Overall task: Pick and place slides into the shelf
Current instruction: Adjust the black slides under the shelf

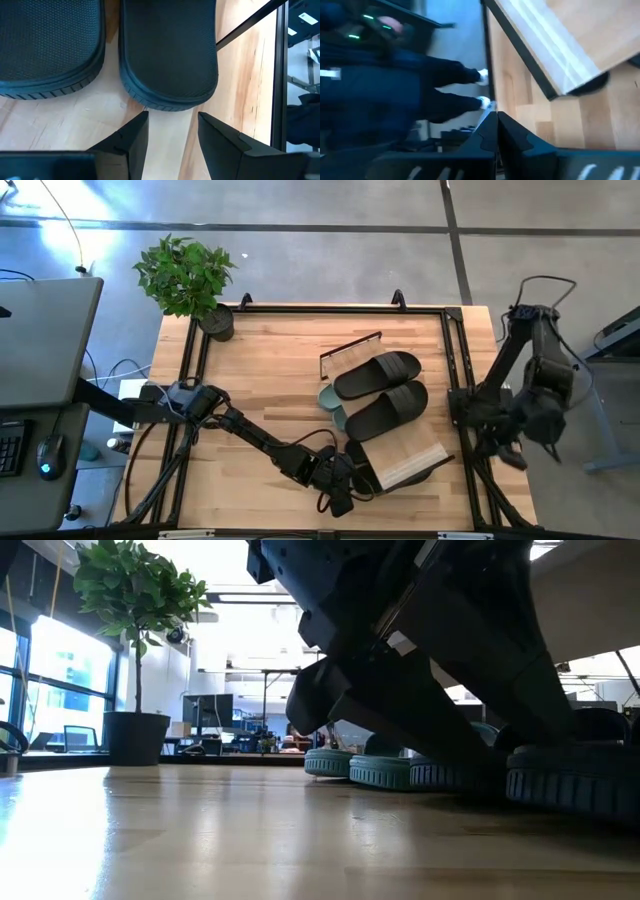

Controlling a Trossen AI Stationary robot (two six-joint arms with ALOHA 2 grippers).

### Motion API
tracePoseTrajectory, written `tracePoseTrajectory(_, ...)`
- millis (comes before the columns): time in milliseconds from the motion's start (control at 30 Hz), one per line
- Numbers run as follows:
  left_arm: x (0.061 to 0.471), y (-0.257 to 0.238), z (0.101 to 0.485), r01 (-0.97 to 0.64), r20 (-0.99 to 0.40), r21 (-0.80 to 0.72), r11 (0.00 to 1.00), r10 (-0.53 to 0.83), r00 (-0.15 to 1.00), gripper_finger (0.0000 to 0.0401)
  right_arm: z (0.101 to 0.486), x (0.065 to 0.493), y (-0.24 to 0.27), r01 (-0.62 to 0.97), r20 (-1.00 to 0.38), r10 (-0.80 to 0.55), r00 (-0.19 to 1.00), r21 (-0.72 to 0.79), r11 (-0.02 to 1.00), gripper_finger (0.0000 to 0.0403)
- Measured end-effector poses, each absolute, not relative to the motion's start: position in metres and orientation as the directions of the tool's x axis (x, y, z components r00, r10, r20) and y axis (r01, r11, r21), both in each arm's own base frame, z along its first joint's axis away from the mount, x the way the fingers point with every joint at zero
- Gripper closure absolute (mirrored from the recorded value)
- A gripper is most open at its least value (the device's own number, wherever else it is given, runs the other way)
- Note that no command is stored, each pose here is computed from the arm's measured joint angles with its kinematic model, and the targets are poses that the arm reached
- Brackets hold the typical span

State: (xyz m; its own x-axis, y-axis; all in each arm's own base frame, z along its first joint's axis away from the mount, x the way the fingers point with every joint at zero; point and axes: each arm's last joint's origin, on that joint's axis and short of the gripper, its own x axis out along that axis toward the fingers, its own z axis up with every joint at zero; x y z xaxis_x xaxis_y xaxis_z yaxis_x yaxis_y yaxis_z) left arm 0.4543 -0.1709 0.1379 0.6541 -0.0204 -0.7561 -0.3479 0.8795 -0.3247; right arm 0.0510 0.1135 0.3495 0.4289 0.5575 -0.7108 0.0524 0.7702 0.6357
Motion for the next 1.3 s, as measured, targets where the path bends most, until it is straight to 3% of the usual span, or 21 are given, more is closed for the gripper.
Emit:
tracePoseTrajectory(233,0.454,-0.171,0.138,-0.348,-0.756,-0.324,0.88,-0.02,0.654,0.0247,0.313,0.069,0.168,0.149,-0.867,0.335,0.369,0.411,0.9,0.0403)
tracePoseTrajectory(667,0.454,-0.171,0.138,-0.337,-0.759,-0.299,0.893,-0.009,0.651,0.0247,0.23,0.106,0.261,0.194,-0.899,0.112,0.423,0.21,0.958,0.0403)
tracePoseTrajectory(1000,0.453,-0.17,0.137,-0.357,-0.758,-0.283,0.89,0.02,0.652,0.0247,0.225,0.099,0.304,0.172,-0.891,-0.244,0.382,-0.191,0.966,0.0403)
tracePoseTrajectory(1167,0.453,-0.169,0.137,-0.368,-0.761,-0.268,0.891,0.038,0.648,0.0247,0.217,0.091,0.332,0.191,-0.85,-0.322,0.417,-0.265,0.945,0.0403)
tracePoseTrajectory(1300,0.453,-0.168,0.137,-0.371,-0.76,-0.264,0.89,0.045,0.648,0.0247,0.196,0.09,0.358,0.074,-0.878,-0.277,0.391,-0.269,0.96,0.0403)
